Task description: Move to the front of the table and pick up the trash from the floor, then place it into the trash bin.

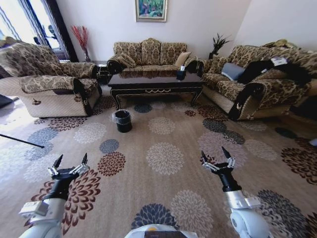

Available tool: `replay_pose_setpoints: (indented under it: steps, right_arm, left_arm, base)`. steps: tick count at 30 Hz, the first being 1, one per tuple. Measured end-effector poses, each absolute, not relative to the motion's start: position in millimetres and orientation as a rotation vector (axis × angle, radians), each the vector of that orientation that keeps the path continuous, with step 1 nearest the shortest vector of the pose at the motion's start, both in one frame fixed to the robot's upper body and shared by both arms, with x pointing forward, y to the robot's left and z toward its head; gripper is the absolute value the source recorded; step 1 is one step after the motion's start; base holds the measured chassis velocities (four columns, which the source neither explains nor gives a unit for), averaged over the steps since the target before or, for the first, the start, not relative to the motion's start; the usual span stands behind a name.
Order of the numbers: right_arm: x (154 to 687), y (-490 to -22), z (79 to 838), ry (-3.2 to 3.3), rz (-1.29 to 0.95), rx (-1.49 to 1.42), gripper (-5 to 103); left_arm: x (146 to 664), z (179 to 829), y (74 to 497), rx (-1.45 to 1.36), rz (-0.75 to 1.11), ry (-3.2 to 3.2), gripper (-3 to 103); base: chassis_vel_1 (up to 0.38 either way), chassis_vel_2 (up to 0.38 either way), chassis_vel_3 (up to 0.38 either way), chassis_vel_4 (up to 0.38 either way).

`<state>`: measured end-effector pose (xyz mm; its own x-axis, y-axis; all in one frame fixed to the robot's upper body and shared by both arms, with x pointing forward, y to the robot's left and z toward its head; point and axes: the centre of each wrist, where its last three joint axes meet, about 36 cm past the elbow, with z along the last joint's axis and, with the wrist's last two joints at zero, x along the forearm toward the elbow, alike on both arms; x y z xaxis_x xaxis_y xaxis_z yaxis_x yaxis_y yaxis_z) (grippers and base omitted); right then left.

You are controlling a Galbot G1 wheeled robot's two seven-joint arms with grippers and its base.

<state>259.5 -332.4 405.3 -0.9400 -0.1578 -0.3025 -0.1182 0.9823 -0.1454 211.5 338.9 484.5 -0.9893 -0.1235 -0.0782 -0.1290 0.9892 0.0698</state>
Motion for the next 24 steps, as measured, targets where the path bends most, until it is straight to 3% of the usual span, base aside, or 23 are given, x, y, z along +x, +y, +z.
replay_pose_setpoints:
  steps: [24]
  right_arm:
    - [259.5,-332.4,405.3,2.811,-0.179,-0.201,100]
  left_arm:
    - [211.5,484.5,338.9,-0.194,0.115,3.06,100]
  base:
    - [0.0,0.0,0.0,0.0]
